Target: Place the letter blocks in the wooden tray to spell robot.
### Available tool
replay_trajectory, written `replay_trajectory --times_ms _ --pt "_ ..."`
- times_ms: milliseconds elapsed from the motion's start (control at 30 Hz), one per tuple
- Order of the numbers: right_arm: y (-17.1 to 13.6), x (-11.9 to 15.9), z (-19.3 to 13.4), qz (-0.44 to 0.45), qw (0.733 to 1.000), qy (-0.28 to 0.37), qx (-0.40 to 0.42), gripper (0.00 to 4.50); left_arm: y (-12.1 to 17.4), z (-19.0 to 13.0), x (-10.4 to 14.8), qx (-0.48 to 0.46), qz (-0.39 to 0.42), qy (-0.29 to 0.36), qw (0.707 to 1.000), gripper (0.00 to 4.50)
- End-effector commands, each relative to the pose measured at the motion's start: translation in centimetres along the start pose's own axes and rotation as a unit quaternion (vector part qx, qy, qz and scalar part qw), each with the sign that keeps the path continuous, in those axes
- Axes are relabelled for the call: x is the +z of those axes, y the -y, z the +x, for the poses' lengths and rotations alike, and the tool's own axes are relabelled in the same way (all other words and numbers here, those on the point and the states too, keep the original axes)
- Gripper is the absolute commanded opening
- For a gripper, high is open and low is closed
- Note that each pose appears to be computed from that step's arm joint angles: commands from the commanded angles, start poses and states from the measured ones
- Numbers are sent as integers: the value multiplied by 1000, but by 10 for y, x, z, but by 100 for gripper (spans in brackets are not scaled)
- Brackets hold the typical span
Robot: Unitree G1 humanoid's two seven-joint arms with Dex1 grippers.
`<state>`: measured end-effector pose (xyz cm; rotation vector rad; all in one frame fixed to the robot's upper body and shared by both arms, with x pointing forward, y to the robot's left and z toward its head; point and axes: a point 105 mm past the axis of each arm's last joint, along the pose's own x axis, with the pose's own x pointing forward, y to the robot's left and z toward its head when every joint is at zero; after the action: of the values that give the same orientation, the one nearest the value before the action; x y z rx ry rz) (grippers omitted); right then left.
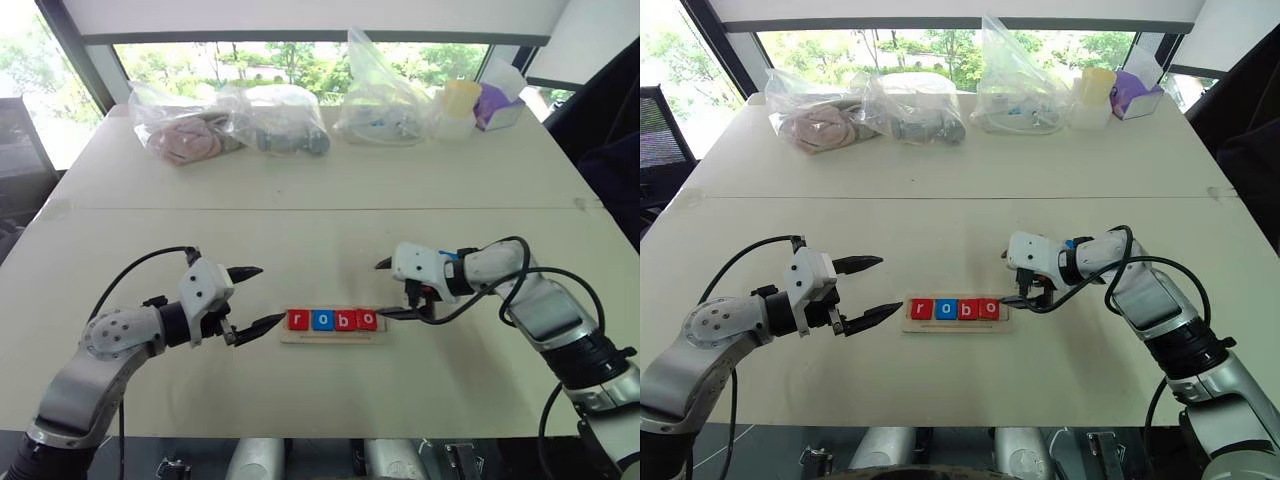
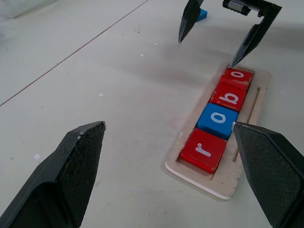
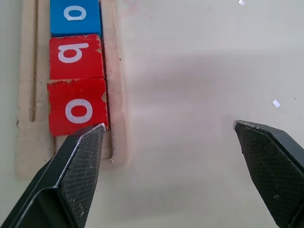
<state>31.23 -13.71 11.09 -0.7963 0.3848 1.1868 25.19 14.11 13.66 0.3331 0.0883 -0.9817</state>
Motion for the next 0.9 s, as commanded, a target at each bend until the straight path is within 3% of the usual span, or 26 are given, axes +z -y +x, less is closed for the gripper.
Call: replay_trajectory --times_ms 33,367,900 --pt "4 6 -4 -15 1000 9 -9 445 1 -1 8 0 12 11 1000 450" --pt "-11 5 -7 -1 1000 10 17 445 3 -1 8 -1 15 11 1000 450" --pt "-21 27 10 -6 999 43 30 445 0 0 8 0 13 10 1000 450"
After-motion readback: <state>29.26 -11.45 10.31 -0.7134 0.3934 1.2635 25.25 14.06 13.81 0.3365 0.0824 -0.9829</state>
